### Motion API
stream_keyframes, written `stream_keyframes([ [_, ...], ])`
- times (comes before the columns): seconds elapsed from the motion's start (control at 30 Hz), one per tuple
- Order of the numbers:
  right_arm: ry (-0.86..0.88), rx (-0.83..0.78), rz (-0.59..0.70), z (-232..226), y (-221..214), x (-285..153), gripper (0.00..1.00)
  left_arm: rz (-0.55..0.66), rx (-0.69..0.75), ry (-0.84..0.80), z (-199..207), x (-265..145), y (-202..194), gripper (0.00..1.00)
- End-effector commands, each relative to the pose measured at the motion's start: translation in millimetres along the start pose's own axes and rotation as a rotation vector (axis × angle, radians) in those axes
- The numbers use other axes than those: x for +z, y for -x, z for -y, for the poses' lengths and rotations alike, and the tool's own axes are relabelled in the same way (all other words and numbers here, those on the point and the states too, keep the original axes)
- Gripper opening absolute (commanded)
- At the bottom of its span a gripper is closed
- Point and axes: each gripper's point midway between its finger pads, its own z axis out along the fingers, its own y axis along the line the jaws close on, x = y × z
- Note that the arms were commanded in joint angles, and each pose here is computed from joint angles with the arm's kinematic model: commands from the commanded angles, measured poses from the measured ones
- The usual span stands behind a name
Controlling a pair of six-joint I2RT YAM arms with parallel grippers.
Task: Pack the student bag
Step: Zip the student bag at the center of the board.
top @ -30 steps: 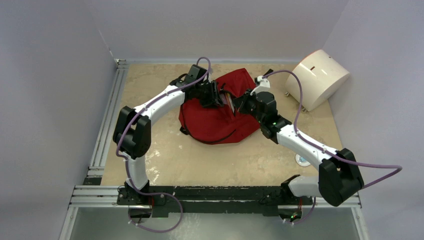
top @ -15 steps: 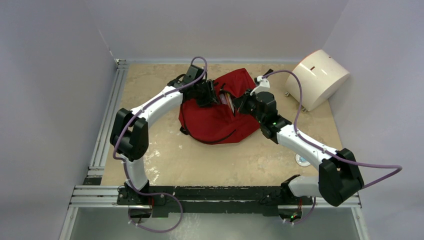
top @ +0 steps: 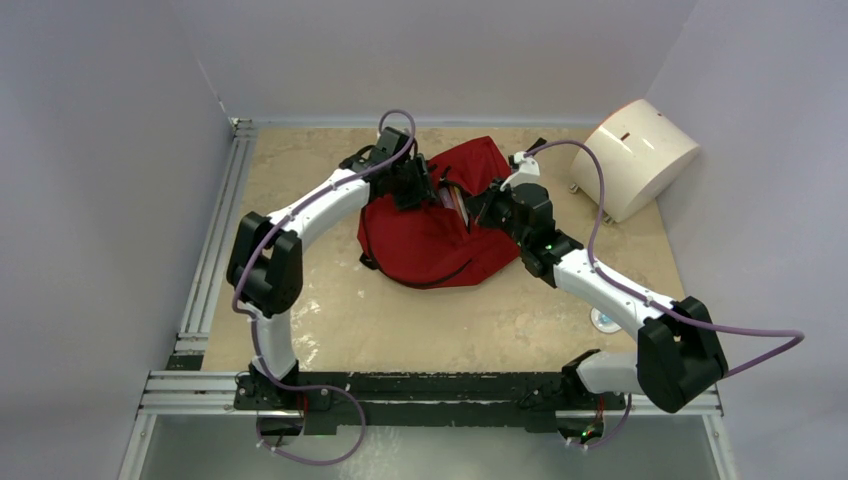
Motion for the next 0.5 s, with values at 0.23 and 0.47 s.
stream_keyframes([
  [0.23,0.080,0.021,0.080,-23,24,-6,0.00,0.010,0.048,0.018,-4,9,4,0.41],
  [0.47,0.075,0.023,0.073,-22,21,-4,0.00,0.002,0.102,-0.001,-5,5,0,0.20],
])
